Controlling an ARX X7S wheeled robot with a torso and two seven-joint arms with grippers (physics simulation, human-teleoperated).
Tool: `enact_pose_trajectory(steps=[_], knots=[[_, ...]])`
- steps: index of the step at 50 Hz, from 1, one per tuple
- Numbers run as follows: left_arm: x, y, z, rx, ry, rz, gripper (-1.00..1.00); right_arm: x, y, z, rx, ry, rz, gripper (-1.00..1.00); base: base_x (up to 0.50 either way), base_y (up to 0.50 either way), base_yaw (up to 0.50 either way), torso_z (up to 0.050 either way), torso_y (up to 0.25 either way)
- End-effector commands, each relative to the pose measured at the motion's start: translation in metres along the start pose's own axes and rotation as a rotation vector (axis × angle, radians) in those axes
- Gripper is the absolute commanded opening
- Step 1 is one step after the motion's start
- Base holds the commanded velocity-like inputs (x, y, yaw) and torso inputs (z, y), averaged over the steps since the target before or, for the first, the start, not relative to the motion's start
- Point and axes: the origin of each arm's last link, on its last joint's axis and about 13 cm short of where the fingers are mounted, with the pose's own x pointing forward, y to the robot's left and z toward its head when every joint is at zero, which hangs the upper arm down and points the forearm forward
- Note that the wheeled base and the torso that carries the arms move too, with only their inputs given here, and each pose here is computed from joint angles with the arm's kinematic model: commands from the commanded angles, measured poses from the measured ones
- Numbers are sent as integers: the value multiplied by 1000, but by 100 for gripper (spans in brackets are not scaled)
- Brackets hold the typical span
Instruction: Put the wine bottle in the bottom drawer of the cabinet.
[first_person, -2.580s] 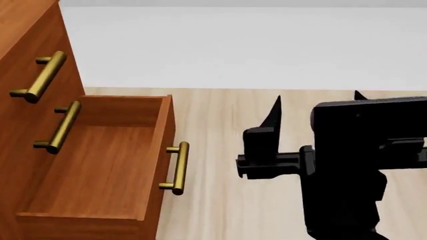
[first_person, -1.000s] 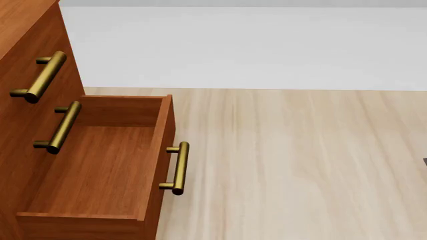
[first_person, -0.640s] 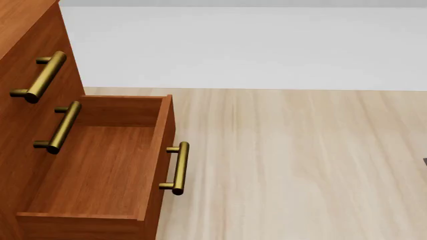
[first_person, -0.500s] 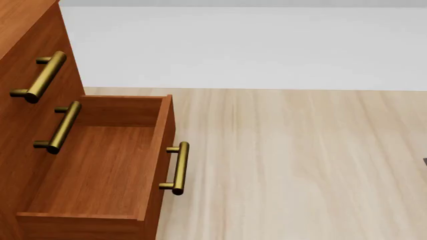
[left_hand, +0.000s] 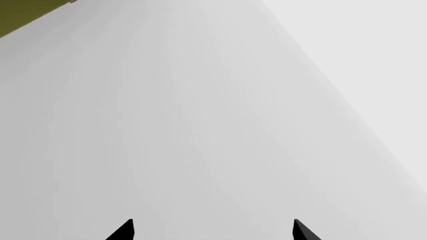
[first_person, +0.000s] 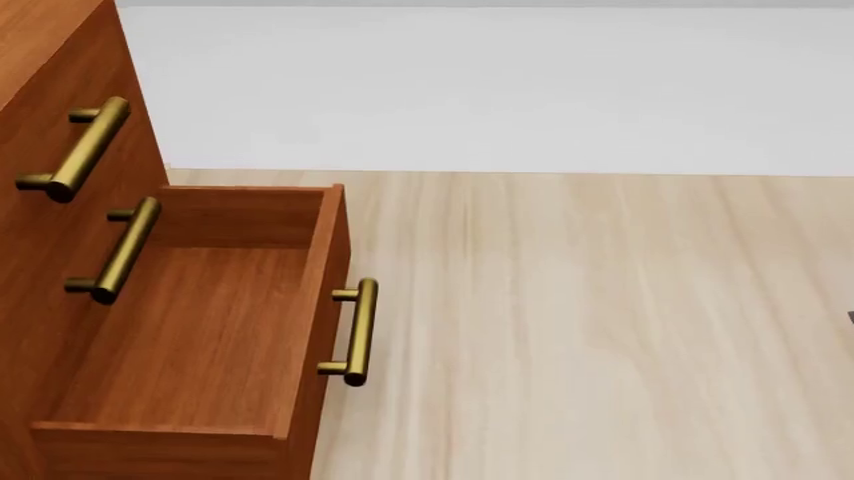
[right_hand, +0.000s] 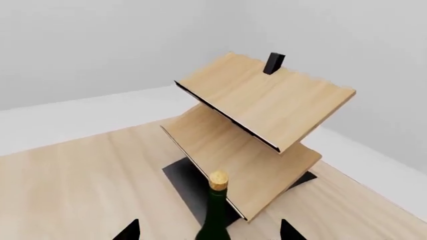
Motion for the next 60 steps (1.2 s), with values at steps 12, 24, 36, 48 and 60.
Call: enact_pose_trajectory(steps=[12,24,36,48,60], knots=[[0,0,0,11,1,2,100,6,1,-1,-12,9,-3,100,0,0,0,1,-235],[-1,1,0,4,1,-1,100,4,-4,2,-7,0,-14,100,0,0,0,1,-236],[0,0,1,5,1,-1,100,10,-8,6,-7,-1,-33,100,0,0,0,0,-49],[0,0,-1,2,0,-3,100,25,-12,8,86,30,-34,100,0,0,0,0,0],[-1,0,-2,6,-2,-4,100,41,-7,11,78,57,-28,100,0,0,0,0,0]])
